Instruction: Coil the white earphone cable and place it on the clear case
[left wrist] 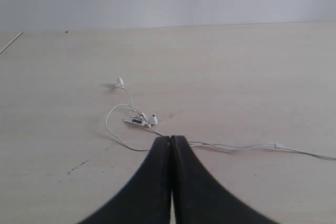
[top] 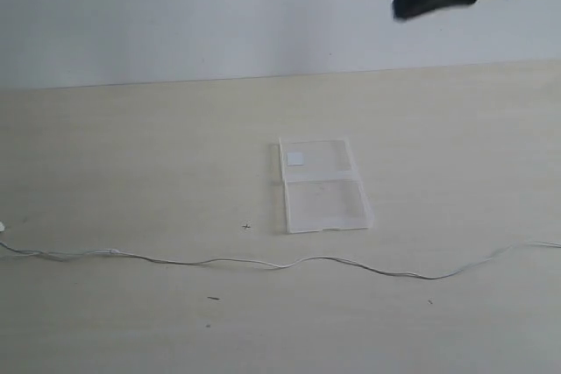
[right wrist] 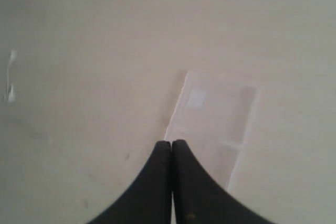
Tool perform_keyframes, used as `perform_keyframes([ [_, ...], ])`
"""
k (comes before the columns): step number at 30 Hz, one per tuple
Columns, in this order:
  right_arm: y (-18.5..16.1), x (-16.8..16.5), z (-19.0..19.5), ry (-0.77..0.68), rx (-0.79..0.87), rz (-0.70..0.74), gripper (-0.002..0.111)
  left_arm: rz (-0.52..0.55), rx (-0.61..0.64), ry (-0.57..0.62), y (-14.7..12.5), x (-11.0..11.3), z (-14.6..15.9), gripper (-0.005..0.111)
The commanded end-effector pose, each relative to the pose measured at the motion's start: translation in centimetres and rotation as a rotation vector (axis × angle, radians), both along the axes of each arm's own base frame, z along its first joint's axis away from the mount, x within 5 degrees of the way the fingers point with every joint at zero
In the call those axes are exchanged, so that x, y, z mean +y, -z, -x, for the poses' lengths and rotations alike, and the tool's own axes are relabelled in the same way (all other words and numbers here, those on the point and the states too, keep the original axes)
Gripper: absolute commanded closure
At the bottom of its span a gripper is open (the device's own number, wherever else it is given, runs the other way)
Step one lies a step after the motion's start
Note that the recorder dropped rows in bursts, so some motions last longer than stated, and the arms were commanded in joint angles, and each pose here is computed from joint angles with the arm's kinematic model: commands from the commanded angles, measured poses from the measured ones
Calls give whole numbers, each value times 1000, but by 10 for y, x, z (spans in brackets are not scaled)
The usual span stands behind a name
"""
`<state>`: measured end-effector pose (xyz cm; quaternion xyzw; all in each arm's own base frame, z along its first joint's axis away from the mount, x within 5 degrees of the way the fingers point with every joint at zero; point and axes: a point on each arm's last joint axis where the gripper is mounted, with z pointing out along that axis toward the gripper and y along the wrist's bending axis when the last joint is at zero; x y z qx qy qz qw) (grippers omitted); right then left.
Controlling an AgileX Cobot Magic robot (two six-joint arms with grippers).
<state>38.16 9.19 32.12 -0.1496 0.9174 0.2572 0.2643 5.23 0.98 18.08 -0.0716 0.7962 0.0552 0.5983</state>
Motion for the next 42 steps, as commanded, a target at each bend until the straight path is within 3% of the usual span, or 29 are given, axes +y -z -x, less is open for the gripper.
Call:
perform_keyframes([
  [1,63,54,7,-391,197,102,108,8,-15,5,0,-1,0,107],
  [4,105,83,17,-495,308,348,108,8,-15,5,0,-1,0,107],
  [7,131,111,31,-629,296,605,108,8,-15,5,0,-1,0,107],
  [10,136,137,47,-730,255,710,108,8,-15,5,0,-1,0,107],
  [17,138,169,70,-826,226,723,108,8,-15,5,0,-1,0,107],
  [31,145,171,71,-792,266,700,107,8,-15,5,0,-1,0,107],
  [35,146,165,67,-791,256,744,99,8,-15,5,0,-1,0,107],
  [42,162,133,72,-783,362,741,99,8,-15,5,0,-1,0,107],
])
